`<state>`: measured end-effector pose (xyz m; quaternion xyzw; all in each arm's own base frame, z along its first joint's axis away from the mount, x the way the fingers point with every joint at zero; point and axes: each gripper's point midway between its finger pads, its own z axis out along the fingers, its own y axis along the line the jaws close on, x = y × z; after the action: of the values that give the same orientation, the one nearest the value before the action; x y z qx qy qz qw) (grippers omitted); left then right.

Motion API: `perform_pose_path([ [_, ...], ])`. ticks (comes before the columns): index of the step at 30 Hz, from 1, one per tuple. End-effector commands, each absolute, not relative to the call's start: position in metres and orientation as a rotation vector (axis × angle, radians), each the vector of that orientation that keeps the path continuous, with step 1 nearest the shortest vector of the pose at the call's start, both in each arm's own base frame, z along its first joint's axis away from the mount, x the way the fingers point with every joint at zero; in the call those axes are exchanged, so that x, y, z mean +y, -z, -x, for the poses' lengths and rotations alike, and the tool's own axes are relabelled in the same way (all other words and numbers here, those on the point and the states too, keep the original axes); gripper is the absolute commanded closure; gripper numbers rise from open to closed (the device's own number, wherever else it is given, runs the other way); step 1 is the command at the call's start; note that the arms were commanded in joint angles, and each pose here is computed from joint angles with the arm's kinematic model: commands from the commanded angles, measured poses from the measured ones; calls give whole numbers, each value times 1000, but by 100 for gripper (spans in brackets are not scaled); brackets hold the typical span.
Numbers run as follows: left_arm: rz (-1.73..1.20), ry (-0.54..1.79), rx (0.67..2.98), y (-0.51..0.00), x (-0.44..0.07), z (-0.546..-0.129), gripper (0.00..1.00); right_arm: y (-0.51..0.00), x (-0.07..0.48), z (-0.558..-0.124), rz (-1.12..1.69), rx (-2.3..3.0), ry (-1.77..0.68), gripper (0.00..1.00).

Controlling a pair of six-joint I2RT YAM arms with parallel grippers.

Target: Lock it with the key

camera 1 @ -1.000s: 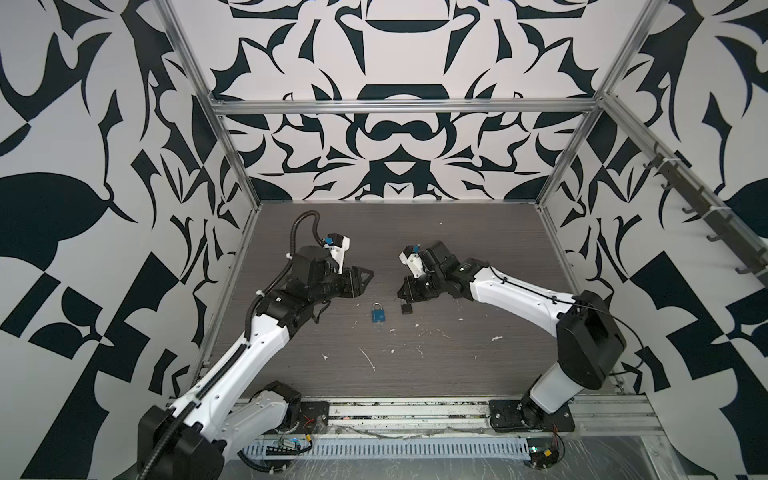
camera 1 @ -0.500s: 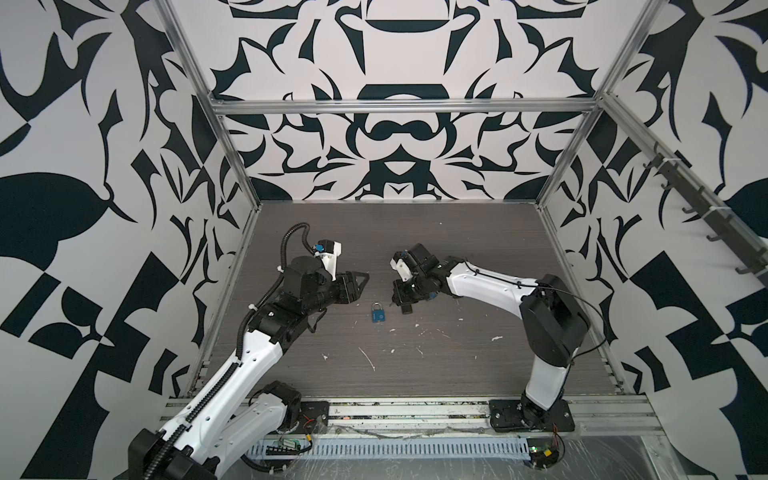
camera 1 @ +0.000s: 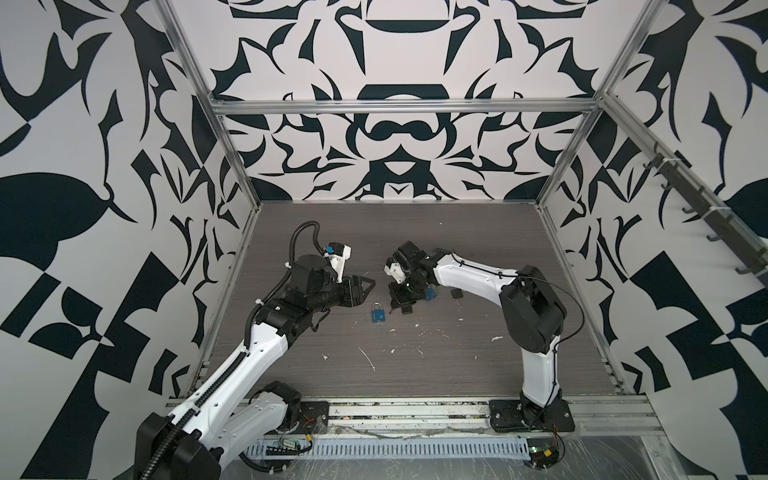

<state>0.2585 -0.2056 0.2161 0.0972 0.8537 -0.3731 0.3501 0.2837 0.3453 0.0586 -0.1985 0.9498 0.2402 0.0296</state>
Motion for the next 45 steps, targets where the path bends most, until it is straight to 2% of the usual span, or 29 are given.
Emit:
perform_pose_path([
  [1,-285,984,2217,-215,-210,-257,42,-72,350,-284,652,2909,-763,100],
  [6,-295,1013,2203,-215,-213,-257,43,-68,354,-285,654,2906,-783,99],
  [15,-287,1005,2228,-208,-213,-257,43,-58,361,-294,648,2895,-781,80],
  [27,-247,990,2238,-201,-211,-263,42,-70,362,-308,552,2799,-808,76],
  [28,-226,968,2241,-199,-209,-266,38,-77,363,-311,548,2772,-822,76],
  [31,-146,858,2217,-200,-195,-278,6,-99,362,-315,544,2684,-851,74],
  [32,-131,818,2192,-203,-189,-283,0,-106,361,-317,540,2654,-862,71],
  [34,-95,714,2119,-210,-176,-295,1,-121,351,-321,510,2595,-853,62],
  [37,-81,567,1989,-226,-157,-310,1,-140,331,-326,457,2538,-808,36],
  [38,-76,524,1959,-229,-152,-314,1,-145,324,-327,441,2525,-799,32],
  [40,-122,392,1864,-236,-141,-324,1,-157,308,-327,420,2495,-775,26],
  [45,-228,-16,1691,-237,-107,-342,1,-186,266,-325,407,2392,-611,20],
])
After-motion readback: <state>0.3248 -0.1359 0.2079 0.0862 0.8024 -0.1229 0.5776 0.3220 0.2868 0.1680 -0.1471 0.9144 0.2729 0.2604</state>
